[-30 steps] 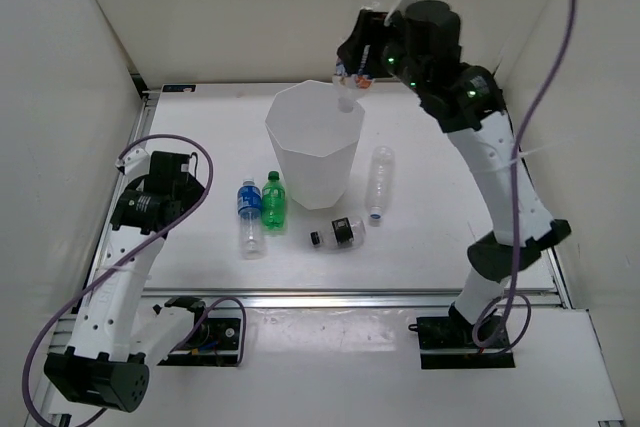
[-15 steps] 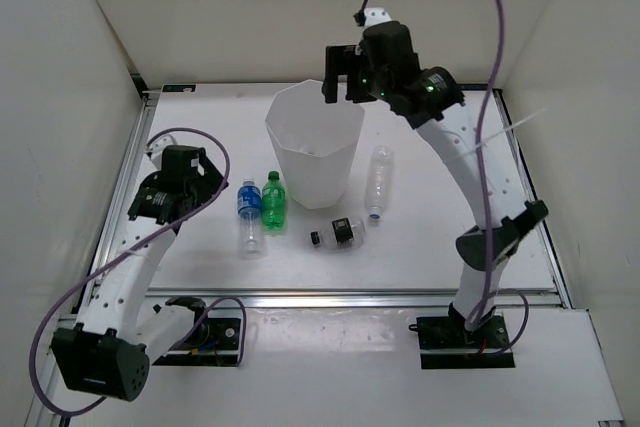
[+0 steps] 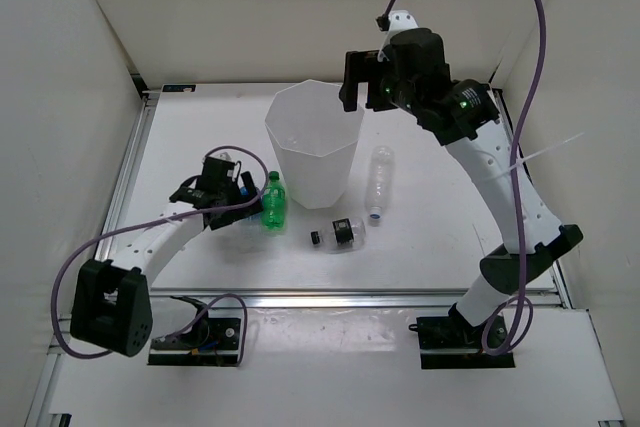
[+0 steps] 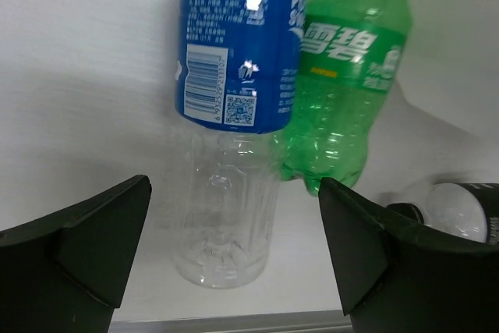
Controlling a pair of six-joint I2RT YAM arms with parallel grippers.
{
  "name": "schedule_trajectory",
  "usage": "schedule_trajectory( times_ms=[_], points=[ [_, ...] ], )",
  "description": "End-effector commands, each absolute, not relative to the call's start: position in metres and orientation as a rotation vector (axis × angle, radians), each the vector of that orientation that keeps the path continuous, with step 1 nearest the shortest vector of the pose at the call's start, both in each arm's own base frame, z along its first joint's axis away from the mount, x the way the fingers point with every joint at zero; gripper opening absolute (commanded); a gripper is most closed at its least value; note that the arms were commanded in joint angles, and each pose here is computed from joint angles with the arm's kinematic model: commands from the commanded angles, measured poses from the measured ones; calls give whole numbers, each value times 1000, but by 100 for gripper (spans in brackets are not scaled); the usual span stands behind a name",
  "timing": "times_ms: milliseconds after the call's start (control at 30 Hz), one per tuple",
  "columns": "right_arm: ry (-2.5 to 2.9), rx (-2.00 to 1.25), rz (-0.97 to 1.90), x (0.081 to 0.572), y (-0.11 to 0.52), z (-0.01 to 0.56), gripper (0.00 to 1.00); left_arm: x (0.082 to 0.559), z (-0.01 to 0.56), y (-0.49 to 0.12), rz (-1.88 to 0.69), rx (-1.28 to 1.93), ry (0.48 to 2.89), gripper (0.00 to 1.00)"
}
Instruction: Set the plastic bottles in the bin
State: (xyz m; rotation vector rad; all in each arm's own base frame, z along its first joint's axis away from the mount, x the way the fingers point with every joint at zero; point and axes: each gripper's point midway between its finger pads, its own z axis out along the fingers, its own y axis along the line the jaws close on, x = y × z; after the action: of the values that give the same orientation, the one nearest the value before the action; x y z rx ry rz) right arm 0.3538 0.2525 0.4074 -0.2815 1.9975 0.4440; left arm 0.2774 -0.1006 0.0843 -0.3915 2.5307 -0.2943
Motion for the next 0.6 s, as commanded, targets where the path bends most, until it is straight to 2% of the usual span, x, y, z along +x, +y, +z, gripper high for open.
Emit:
schedule_trajectory(
  times_ms=[0,200,233,267,333,433,500,533,567],
  points=[
    [1982,-295,426,351,244,410,100,276,65,-105,-288,-425,2550,100],
    [2001,-293,425,346,235,403,100,270,32,-110,-274,-469,2621,92],
    [2005,-284,430,344,234,403,100,269,29,-110,-268,-470,2631,75],
    [2015,-283,430,344,231,401,100,268,26,-110,-263,-486,2642,66],
    [2027,-276,419,344,226,396,100,275,33,-113,-279,-496,2621,56],
    [2043,-250,421,346,224,391,100,286,64,-107,-243,-543,2556,56],
    [2044,-249,421,346,224,391,100,301,102,-103,-228,-598,2477,56],
    [2056,-231,418,348,221,387,100,293,117,-94,-180,-609,2478,56],
    [2053,-215,394,350,218,387,100,310,156,-90,-177,-633,2377,56]
  ],
)
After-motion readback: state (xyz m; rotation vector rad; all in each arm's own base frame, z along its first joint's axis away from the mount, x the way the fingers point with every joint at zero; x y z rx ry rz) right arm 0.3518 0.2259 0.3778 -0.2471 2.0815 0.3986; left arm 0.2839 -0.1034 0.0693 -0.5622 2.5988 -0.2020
